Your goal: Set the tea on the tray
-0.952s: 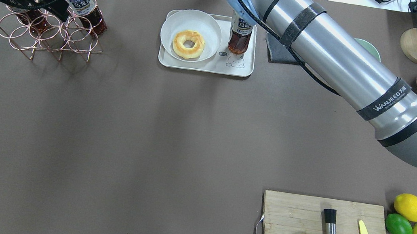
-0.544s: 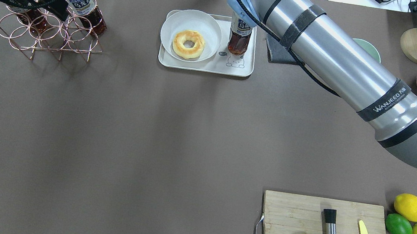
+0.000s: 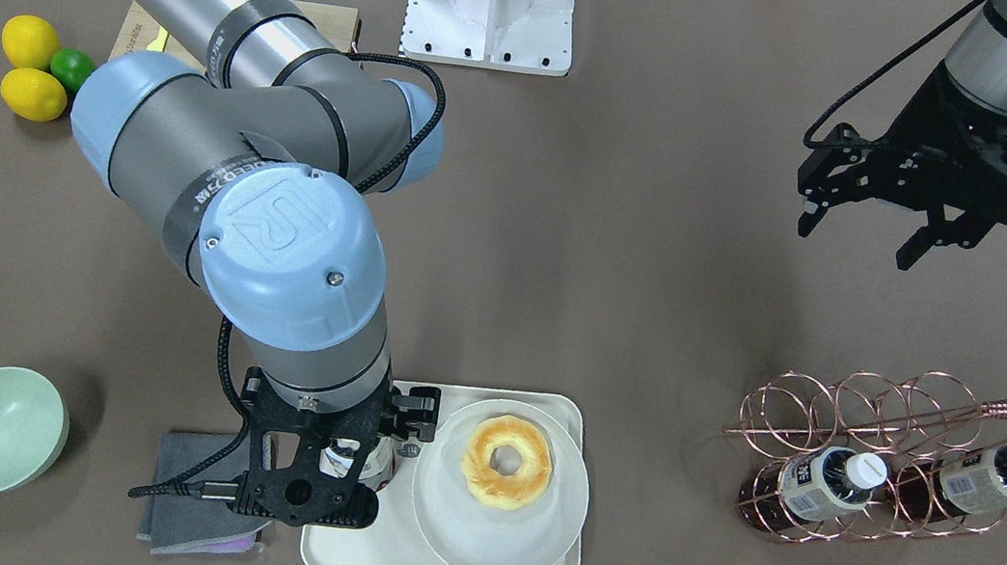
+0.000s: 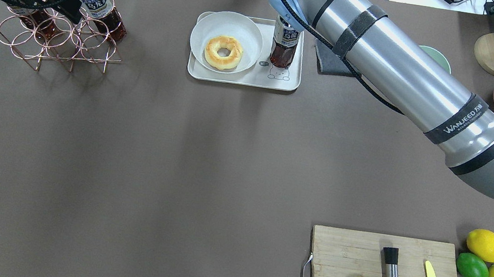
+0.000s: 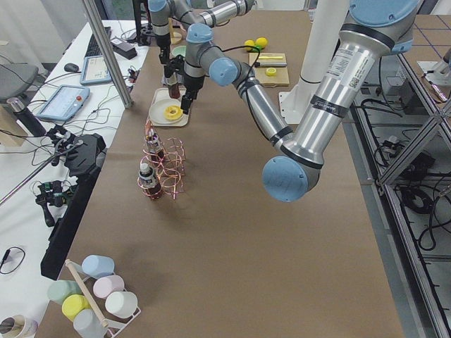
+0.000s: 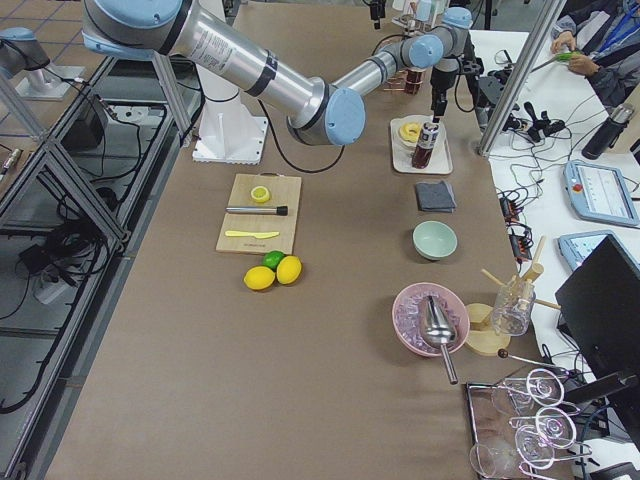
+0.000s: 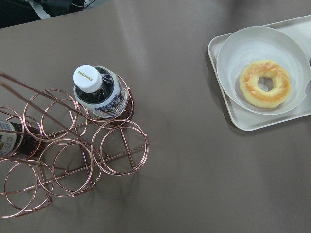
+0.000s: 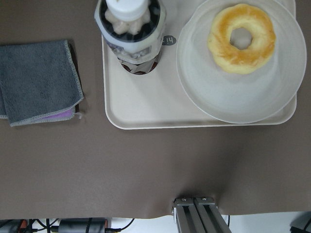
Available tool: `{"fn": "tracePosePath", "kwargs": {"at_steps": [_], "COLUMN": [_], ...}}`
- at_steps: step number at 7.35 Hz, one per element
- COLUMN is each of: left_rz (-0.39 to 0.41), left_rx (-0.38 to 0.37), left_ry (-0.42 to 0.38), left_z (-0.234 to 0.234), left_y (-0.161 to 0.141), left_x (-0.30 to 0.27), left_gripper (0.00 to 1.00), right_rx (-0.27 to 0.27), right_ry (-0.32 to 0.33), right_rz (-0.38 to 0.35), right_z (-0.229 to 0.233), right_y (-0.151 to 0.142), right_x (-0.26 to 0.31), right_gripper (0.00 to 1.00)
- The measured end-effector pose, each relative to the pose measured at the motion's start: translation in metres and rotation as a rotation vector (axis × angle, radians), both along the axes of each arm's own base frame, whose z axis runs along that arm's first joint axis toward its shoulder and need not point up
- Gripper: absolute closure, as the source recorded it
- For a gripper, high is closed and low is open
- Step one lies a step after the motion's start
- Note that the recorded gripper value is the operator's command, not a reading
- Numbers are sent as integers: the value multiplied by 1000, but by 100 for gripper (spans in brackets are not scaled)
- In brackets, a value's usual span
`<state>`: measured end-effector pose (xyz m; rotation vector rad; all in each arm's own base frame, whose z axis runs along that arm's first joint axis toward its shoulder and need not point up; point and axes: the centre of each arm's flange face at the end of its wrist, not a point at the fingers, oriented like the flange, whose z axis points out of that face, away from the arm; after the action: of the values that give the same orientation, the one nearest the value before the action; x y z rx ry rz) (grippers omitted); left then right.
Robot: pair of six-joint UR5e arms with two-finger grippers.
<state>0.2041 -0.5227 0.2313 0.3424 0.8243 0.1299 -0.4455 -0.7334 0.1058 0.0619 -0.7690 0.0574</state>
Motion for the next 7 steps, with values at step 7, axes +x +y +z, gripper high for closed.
{"fn": "tracePosePath", "kwargs": {"at_steps": [7], "left_rz": [48], "left_rx": [-17], "left_ry": [-151], "left_z": [74], "left_y": [-42], "left_x": [-135], "left_gripper": [3], "right_rx": [136], "right_ry": [-41], "right_rz": [-85], "right_z": [152], "right_y": [77], "right_x": [282], "right_gripper": [0]}}
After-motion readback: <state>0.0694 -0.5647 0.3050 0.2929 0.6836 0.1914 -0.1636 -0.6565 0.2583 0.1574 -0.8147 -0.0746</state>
